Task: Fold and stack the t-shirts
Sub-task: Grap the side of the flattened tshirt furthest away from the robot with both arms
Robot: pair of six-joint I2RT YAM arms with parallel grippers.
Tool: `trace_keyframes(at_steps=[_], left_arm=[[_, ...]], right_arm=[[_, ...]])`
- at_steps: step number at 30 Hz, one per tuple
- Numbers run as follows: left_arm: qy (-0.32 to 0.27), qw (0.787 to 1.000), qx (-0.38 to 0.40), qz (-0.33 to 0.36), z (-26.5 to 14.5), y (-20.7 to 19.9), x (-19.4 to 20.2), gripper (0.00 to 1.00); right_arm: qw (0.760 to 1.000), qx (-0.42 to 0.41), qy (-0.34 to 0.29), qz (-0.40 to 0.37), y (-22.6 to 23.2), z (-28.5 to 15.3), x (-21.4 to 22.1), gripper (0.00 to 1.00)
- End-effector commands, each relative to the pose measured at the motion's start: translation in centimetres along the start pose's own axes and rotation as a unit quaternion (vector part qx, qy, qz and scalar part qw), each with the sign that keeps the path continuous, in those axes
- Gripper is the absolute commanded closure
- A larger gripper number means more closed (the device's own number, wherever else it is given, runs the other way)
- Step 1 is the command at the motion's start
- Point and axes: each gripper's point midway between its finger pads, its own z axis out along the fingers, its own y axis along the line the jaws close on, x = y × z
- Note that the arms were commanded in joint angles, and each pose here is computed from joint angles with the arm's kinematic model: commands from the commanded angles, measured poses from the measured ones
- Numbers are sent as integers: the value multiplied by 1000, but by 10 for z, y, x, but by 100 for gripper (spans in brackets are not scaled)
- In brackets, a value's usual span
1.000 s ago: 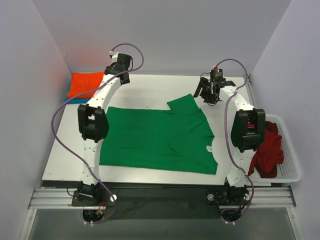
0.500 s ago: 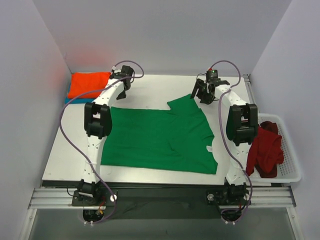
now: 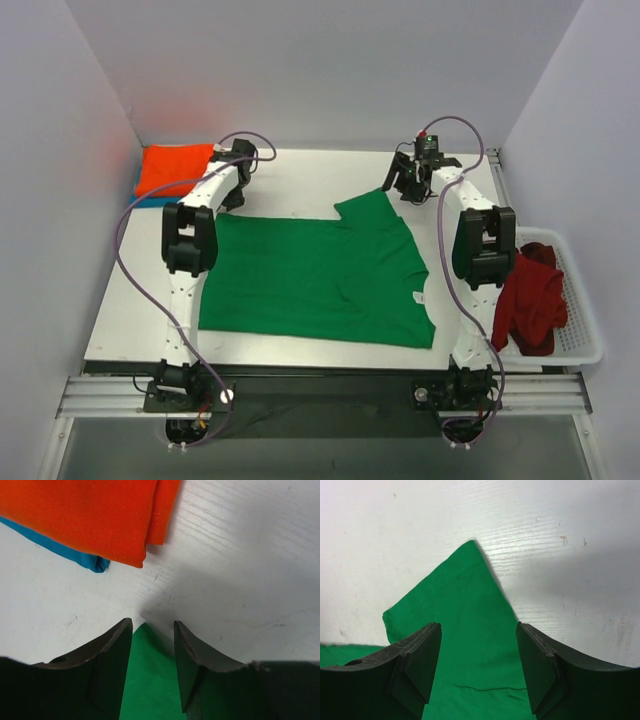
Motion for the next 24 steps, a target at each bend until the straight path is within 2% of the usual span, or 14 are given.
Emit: trace_keyframes(at_steps=[1, 16, 24], left_arm=[[0, 1000, 17, -20, -8, -1, -1, 50], [25, 998, 41, -34, -8, 4, 23, 52], [30, 997, 50, -44, -3, 7, 21, 65]], right_arm=[[1000, -3, 3, -3, -3, 4, -4, 38], [1000, 17, -4, -9, -12, 27, -22, 38], [1000, 25, 12, 3, -14, 49, -16, 40]])
